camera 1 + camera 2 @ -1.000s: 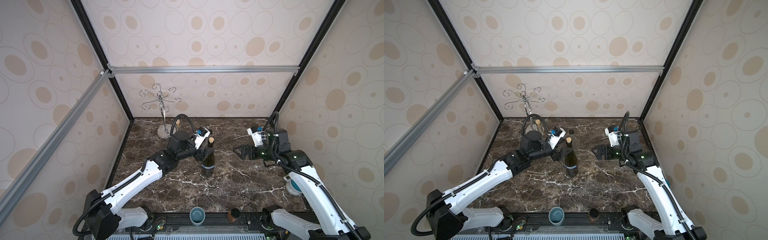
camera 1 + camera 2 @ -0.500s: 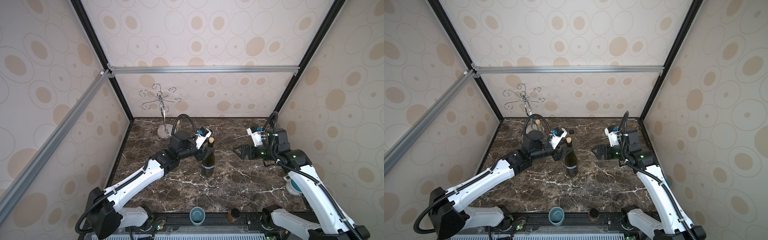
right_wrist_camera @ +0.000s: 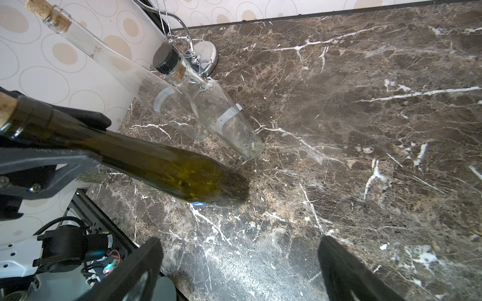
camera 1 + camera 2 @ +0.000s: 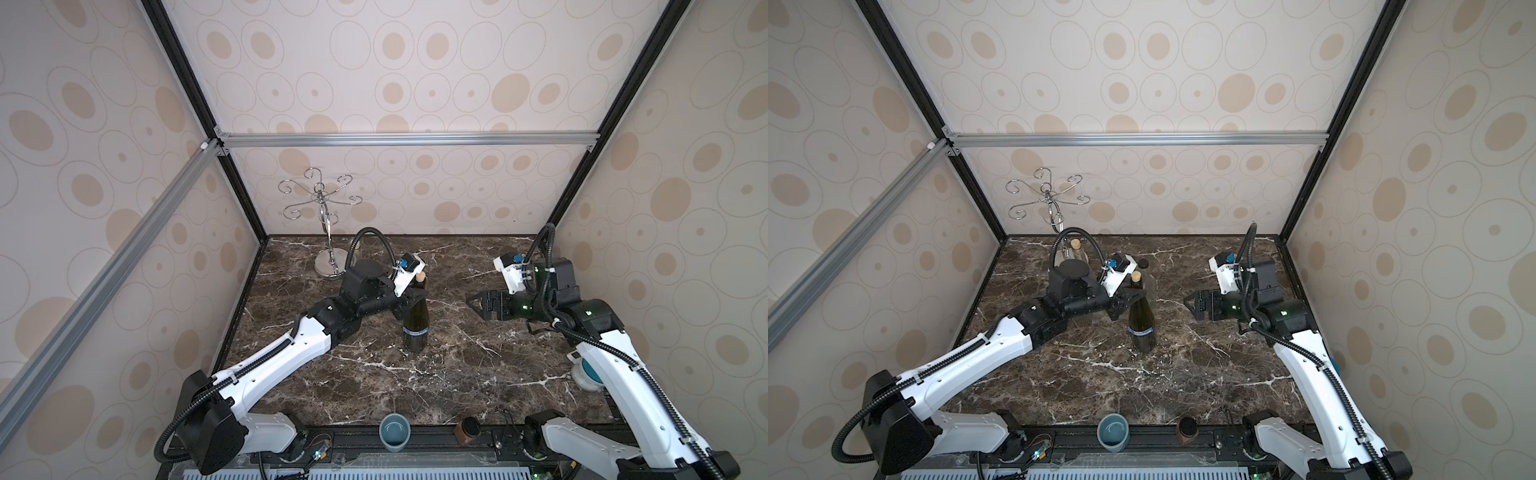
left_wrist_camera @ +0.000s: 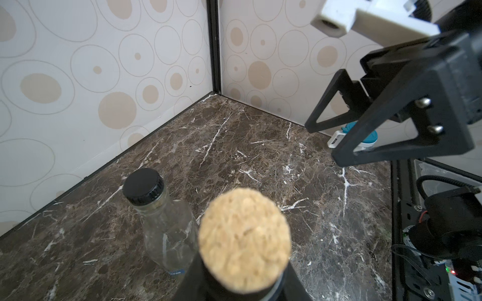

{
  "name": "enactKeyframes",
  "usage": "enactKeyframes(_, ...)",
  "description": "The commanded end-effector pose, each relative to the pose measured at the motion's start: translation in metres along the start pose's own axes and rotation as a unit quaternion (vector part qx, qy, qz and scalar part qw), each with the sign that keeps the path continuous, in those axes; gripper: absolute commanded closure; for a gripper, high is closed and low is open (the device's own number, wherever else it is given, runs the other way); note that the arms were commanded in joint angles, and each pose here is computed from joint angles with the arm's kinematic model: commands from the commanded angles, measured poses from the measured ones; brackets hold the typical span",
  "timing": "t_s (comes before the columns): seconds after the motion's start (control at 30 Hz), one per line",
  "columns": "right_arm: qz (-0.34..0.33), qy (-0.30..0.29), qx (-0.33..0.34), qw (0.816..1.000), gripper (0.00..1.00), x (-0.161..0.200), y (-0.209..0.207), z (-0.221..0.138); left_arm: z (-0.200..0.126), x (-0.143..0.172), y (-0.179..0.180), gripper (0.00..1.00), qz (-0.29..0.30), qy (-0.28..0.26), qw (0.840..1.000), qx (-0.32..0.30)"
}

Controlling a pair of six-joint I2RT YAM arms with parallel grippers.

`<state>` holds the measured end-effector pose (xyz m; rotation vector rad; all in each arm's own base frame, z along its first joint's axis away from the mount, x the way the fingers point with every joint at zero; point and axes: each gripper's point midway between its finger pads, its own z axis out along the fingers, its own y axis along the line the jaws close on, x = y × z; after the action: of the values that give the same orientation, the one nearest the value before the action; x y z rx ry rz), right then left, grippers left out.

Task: Remove the label from the bottle
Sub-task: Adjust the bottle at the center of the board.

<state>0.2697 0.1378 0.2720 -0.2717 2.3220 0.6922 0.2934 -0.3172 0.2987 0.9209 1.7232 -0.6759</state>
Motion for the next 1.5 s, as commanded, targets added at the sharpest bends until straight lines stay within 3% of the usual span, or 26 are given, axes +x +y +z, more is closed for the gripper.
enactKeyframes(0.0,-0.004,-0.002,-0.004,1.000,0.05,0.000,0.003,-0.005,-0.012,-0.035,0.019,0.79,0.006,-0.033,0.998,-0.054)
enactKeyframes(0.2,-0.004,-0.002,-0.006,1.000,0.06,0.001,0.002,-0.002,-0.028,-0.062,0.029,0.91,-0.046,-0.068,0.988,-0.134)
enactKeyframes(0.57,-0.003,-0.006,-0.013,1.000,0.06,-0.003,0.004,0.001,-0.045,-0.072,0.020,0.97,-0.158,-0.109,0.949,-0.251)
enactKeyframes(0.73,0.000,-0.007,-0.012,1.000,0.06,0.000,0.003,0.000,-0.048,-0.071,0.014,0.97,-0.168,-0.115,0.937,-0.282)
enactKeyframes(0.97,0.000,-0.006,-0.009,1.000,0.06,0.002,0.003,-0.002,-0.031,-0.066,0.001,0.96,-0.156,-0.102,0.941,-0.283)
enactKeyframes(1.3,-0.001,-0.005,-0.008,1.000,0.06,0.003,0.002,-0.001,-0.018,-0.051,-0.008,0.86,-0.161,-0.091,0.942,-0.279)
enactKeyframes(1.47,-0.003,-0.004,-0.003,1.000,0.06,0.003,0.001,-0.003,-0.017,-0.048,-0.012,0.60,-0.166,-0.087,0.944,-0.270)
